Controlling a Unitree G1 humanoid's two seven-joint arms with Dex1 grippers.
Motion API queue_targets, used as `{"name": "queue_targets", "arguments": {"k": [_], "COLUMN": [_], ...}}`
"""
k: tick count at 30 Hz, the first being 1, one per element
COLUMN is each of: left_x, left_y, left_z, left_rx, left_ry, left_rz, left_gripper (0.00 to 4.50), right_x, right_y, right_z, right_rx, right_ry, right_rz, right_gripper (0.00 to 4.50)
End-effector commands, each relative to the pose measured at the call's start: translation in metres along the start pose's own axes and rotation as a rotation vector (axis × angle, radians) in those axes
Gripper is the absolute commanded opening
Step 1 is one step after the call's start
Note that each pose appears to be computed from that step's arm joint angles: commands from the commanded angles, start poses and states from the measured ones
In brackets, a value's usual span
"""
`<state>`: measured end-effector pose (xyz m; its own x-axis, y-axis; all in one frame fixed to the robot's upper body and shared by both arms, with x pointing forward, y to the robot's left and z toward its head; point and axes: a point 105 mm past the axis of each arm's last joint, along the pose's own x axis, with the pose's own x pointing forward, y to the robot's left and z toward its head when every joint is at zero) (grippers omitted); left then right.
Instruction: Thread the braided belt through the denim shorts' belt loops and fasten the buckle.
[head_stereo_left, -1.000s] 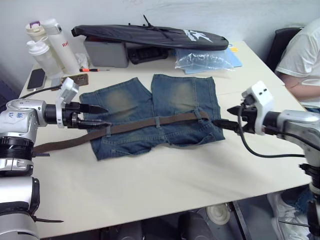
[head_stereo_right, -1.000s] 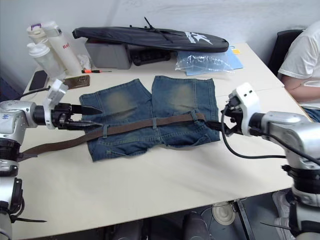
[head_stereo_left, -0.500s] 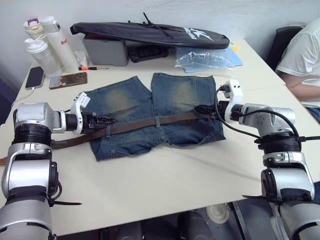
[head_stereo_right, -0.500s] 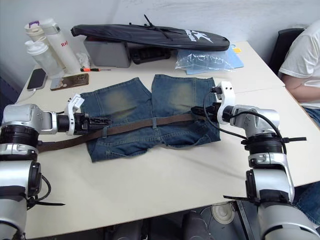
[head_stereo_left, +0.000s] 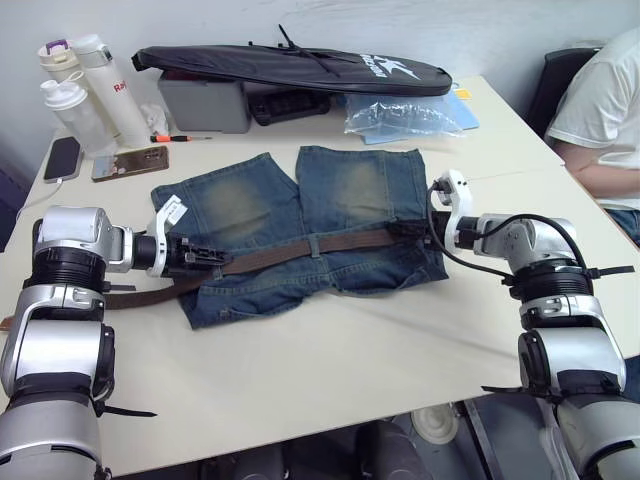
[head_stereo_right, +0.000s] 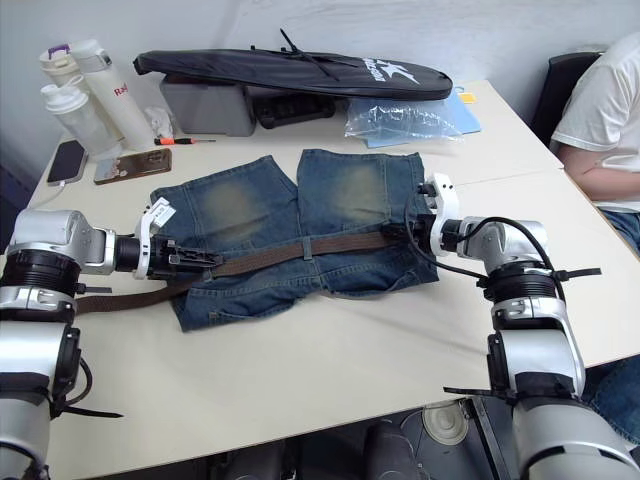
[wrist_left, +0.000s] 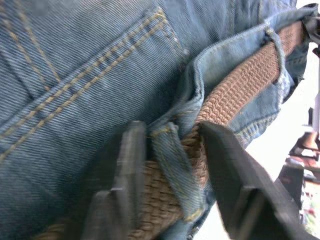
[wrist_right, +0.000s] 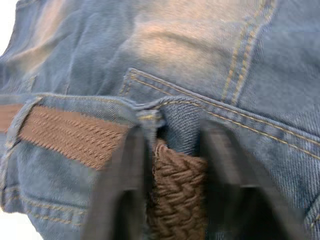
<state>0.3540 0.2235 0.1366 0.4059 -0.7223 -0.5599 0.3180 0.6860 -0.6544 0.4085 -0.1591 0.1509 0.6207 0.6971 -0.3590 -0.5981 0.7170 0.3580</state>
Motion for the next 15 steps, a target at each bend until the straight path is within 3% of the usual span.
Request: {"name": "queue_targets", "arguments": {"k": [1,9,13,15], "left_x": [-0.014,-0.018,-0.027,-0.036], "left_y": [-0.005,-0.010,-0.034,-0.048], "left_z": [0.013,0.020,0.001,-0.012], "left_rx": [0.056,0.271,0.706,0.902], "left_ry": [-0.041,-0.077,-0.054,-0.073], "left_rz": [-0.012,-0.053,-0.186,-0.241], "left_gripper": [0.34,0.21,0.21,0.21], "right_x": [-0.008,-0.016,-0.032,-0.042], "right_y": [0.006,0.022,0.048,0.067], "right_z": [0.009,0.013,0.004,0.007], "right_rx": [-0.099,-0.361,-0.649,-0.773], "right_ry": [-0.026,-0.086,-0.138,-0.232], "right_rz": [0.030,0.057,0.105,0.145], "right_gripper": [0.39,0.39,0.39,0.39]}}
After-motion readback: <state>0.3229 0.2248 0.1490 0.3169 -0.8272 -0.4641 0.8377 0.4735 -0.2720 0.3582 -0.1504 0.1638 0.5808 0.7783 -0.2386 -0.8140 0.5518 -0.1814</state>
